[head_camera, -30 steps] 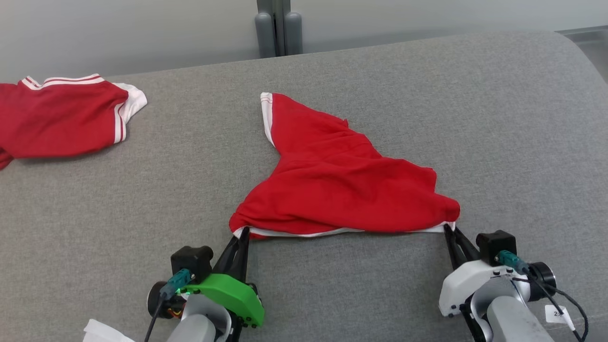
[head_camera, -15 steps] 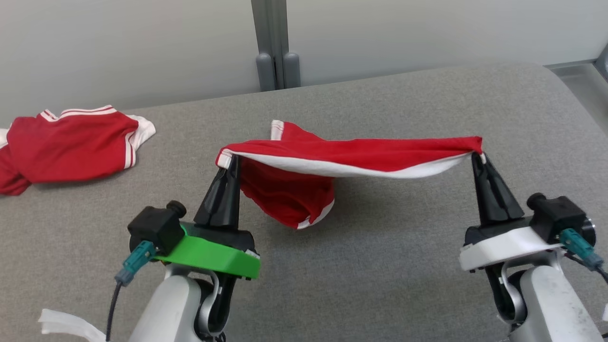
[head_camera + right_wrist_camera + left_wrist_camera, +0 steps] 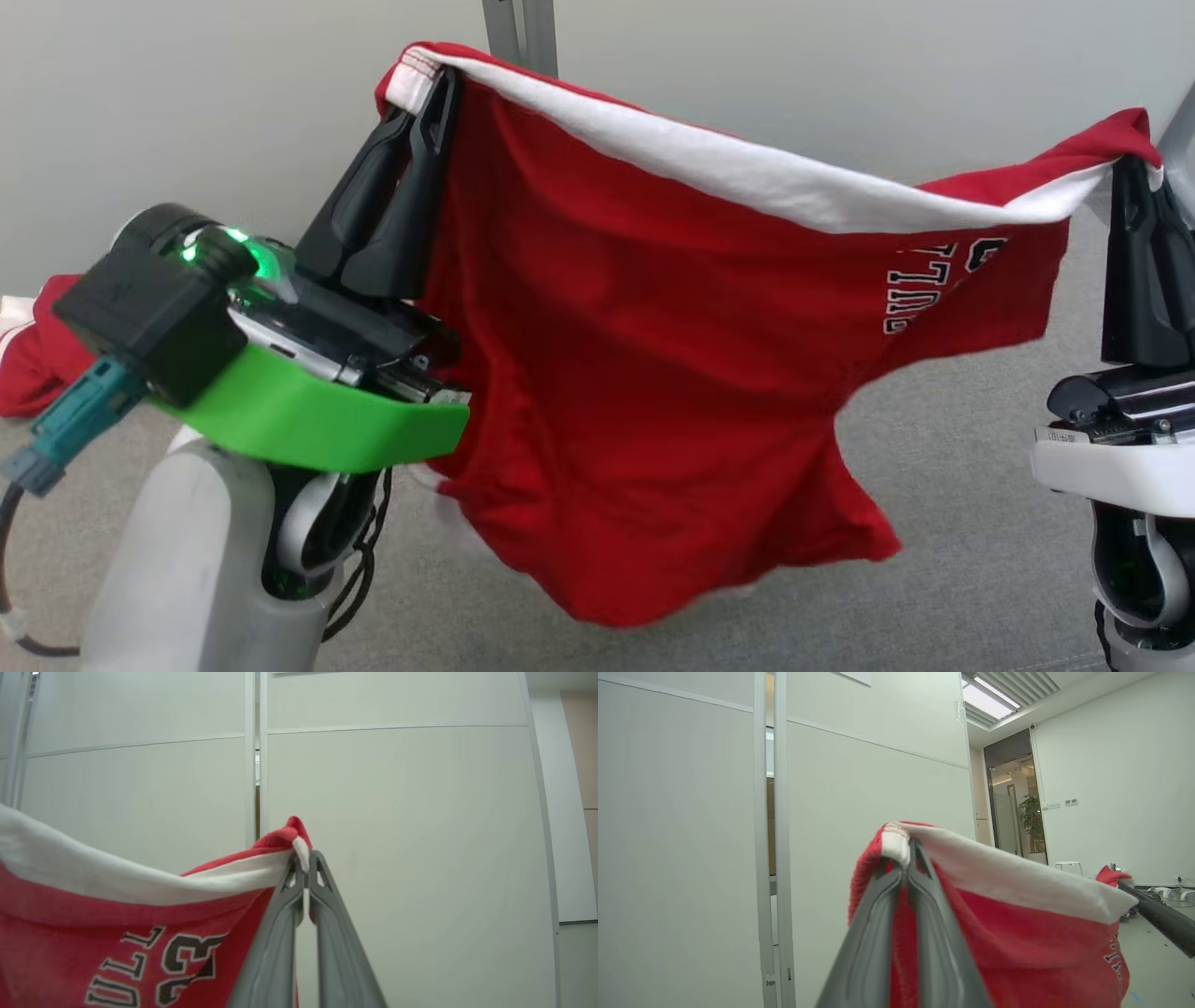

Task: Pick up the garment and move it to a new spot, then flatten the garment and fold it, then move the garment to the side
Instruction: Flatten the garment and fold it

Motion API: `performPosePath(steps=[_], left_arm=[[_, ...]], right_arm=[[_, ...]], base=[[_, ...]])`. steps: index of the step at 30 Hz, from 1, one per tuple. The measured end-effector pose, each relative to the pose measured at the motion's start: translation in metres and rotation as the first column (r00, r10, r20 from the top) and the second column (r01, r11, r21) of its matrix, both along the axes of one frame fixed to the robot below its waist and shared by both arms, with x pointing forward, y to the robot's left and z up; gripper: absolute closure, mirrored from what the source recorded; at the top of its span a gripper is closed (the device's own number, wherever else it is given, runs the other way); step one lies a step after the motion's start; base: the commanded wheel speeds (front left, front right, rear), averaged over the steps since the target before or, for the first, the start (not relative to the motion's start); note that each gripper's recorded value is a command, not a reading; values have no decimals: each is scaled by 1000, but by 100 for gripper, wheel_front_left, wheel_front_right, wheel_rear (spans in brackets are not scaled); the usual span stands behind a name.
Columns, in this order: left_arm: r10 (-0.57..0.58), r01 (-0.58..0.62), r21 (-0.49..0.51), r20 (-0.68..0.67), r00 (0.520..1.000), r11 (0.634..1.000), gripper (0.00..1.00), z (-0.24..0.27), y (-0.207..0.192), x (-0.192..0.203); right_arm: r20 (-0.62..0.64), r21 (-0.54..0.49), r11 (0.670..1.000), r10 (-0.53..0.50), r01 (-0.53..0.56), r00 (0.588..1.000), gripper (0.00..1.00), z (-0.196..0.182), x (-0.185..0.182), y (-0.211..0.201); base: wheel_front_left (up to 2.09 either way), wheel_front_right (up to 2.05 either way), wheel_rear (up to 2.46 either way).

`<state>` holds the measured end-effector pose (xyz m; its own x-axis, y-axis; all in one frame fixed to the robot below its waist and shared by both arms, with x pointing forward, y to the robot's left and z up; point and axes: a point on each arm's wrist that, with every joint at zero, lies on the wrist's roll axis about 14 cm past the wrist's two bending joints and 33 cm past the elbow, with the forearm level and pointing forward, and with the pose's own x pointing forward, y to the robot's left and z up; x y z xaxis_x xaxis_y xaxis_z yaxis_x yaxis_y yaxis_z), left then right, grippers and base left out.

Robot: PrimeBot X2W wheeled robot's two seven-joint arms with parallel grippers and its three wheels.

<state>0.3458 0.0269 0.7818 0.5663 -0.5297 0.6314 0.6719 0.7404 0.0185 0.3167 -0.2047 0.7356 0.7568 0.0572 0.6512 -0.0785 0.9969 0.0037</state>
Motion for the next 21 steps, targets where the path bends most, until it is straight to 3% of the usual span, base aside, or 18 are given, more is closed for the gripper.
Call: performPosePath(steps=[5,13,17,21], left_arm=[[-12,19,43,-169,985,999,100,-31,-5,38],[53,-29,78,-328,943,997,100,-63,3,141],[133,-107,101,-296,946,989,100,-51,11,199],[157,-156,21,-238,959,987,100,-32,16,240]], right_arm=[[-135,63,998,31,-22,990,100,-25,24,-3],[-292,87,986,162,-142,943,100,-50,132,27],[-211,49,989,149,-142,966,100,-15,188,32],[-113,47,992,125,-121,986,100,11,228,33]], base=[[0,0,0],[0,0,0],[0,0,0],[0,0,0]])
